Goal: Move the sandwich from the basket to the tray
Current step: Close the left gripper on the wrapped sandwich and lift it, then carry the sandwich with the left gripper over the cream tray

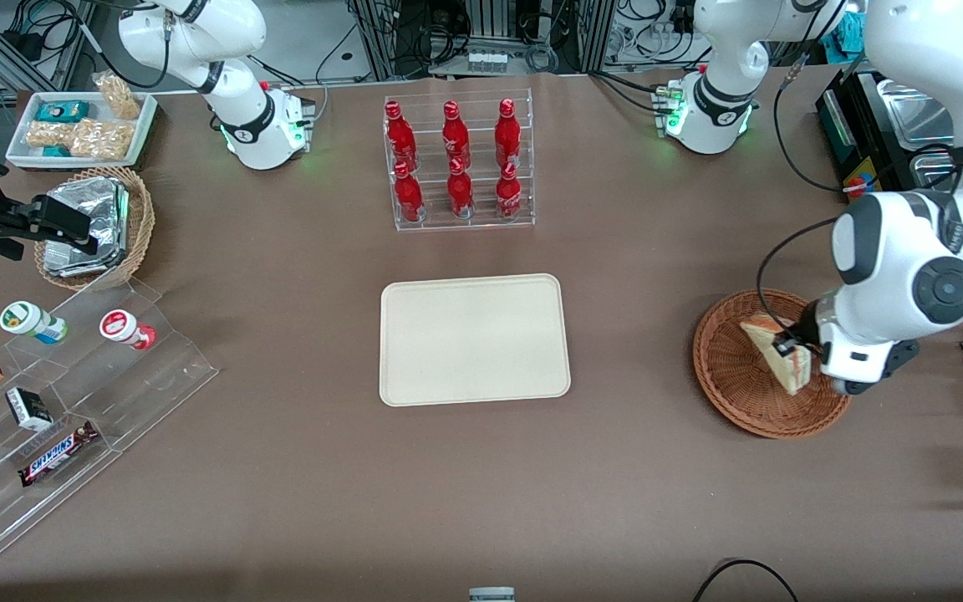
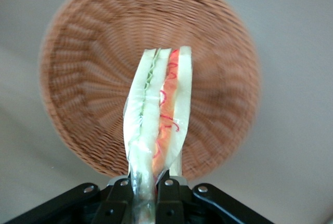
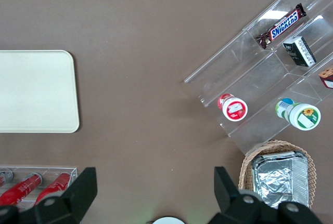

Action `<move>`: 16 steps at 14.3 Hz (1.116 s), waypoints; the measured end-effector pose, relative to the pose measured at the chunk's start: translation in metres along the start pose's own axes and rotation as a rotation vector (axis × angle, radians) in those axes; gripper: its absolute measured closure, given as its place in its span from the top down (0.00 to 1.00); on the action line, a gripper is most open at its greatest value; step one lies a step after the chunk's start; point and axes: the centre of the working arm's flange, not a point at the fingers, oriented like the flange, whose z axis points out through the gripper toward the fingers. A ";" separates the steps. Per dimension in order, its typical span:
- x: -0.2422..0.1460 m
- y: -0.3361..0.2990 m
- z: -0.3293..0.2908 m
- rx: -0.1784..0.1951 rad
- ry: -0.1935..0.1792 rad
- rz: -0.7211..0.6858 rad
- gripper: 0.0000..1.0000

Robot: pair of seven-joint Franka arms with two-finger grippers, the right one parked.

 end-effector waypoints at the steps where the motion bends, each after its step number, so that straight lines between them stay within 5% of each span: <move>1: -0.013 0.021 -0.002 -0.002 0.002 0.082 0.14; 6: -0.105 0.147 0.012 0.012 -0.003 0.381 0.14; 10: -0.180 0.247 0.027 0.011 0.022 0.389 0.14; 16: -0.263 0.365 0.060 -0.056 0.062 0.310 0.14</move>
